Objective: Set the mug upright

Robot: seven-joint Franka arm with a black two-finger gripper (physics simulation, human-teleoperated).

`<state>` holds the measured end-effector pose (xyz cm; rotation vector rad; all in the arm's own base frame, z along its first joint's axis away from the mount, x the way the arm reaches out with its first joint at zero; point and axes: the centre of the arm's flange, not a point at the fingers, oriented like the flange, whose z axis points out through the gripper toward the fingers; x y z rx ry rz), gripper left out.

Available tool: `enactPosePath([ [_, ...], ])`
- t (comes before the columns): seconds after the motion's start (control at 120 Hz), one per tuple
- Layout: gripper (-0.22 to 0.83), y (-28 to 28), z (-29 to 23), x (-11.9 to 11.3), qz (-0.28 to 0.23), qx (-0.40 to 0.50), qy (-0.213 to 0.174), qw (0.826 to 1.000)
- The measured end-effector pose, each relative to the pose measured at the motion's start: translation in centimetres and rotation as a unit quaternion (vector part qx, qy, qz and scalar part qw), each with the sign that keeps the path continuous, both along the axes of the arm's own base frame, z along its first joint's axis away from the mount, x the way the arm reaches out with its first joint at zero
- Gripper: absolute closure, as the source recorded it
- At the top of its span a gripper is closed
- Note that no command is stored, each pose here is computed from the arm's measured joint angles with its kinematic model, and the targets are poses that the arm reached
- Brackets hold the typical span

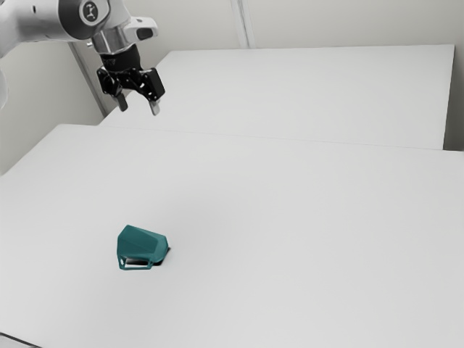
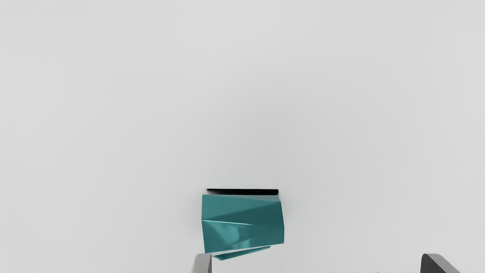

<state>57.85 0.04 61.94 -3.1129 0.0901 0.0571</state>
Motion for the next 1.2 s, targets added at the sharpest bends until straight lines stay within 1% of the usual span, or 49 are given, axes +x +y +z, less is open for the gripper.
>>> enactPosePath([
  [0.217, 0.0, 0.7, -1.0, 0.4, -0.001, -0.006, 0.01, 1.0],
  [0.392, 0.0, 6.8, -3.4, 0.4, 0.059, -0.057, 0.034, 0.996],
  [0.558, 0.0, 11.2, -7.1, -0.5, 0.11, -0.106, 0.07, 0.986],
  [0.7, 0.0, 14.6, -10.1, -1.7, 0.151, -0.142, 0.093, 0.974],
  [0.808, 0.0, 17.1, -13.1, -2.8, 0.182, -0.179, 0.113, 0.96],
  [0.992, 0.0, 19.1, -18.2, -4.9, 0.203, -0.247, 0.14, 0.937],
  [1.2, 0.0, 21.0, -23.8, -7.0, 0.209, -0.307, 0.151, 0.916],
])
